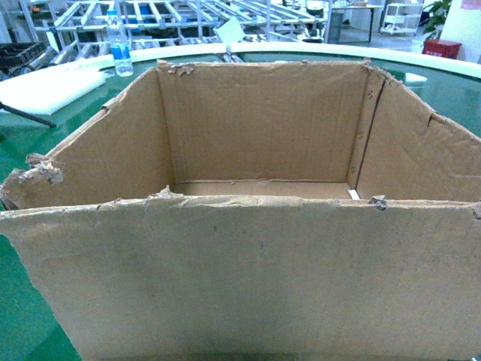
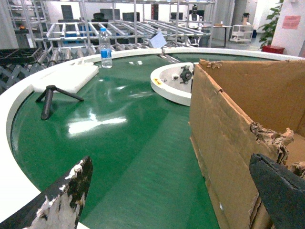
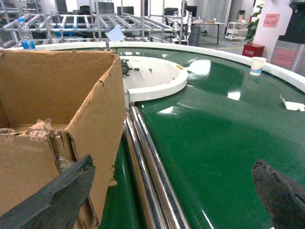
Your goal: Sort boxes to right shelf from conveyor
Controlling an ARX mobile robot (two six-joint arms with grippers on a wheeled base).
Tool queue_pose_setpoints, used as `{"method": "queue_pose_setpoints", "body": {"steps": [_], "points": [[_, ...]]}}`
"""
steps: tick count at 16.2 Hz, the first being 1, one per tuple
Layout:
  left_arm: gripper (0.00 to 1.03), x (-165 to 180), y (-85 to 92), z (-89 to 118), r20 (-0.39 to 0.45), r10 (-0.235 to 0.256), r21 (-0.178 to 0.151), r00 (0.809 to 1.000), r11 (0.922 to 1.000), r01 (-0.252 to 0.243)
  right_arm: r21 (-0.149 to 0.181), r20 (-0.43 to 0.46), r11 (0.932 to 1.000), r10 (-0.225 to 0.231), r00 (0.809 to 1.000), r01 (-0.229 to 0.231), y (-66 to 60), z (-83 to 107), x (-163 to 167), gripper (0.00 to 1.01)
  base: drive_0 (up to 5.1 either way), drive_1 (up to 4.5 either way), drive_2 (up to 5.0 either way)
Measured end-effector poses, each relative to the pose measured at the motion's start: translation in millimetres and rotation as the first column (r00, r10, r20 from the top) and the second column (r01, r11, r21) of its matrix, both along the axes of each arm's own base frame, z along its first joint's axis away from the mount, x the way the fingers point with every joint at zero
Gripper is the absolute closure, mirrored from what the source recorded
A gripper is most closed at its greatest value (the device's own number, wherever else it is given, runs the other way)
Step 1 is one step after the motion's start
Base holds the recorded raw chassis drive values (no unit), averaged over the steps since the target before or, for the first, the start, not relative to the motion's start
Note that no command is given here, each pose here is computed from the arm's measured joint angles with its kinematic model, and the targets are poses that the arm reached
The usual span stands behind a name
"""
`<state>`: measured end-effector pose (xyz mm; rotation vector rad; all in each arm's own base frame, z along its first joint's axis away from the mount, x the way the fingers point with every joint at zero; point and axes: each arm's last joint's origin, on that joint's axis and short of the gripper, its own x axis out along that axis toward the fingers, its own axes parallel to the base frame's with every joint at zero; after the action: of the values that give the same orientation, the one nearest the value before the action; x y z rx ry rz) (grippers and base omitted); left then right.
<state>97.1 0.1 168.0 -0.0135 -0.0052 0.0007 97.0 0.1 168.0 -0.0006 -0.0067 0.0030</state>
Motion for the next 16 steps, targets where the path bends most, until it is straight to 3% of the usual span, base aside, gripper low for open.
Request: {"method": "queue_pose_setpoints", "body": {"steps": [16], "points": [[0.05,0.0,0.0,0.0,0.0,0.0,0.0,1.0,1.0,0.0,0.0,0.0,1.0,0.0,1.0,0.0,0.0,0.0,0.0,0.03,0.0,0.0,0.0]]}}
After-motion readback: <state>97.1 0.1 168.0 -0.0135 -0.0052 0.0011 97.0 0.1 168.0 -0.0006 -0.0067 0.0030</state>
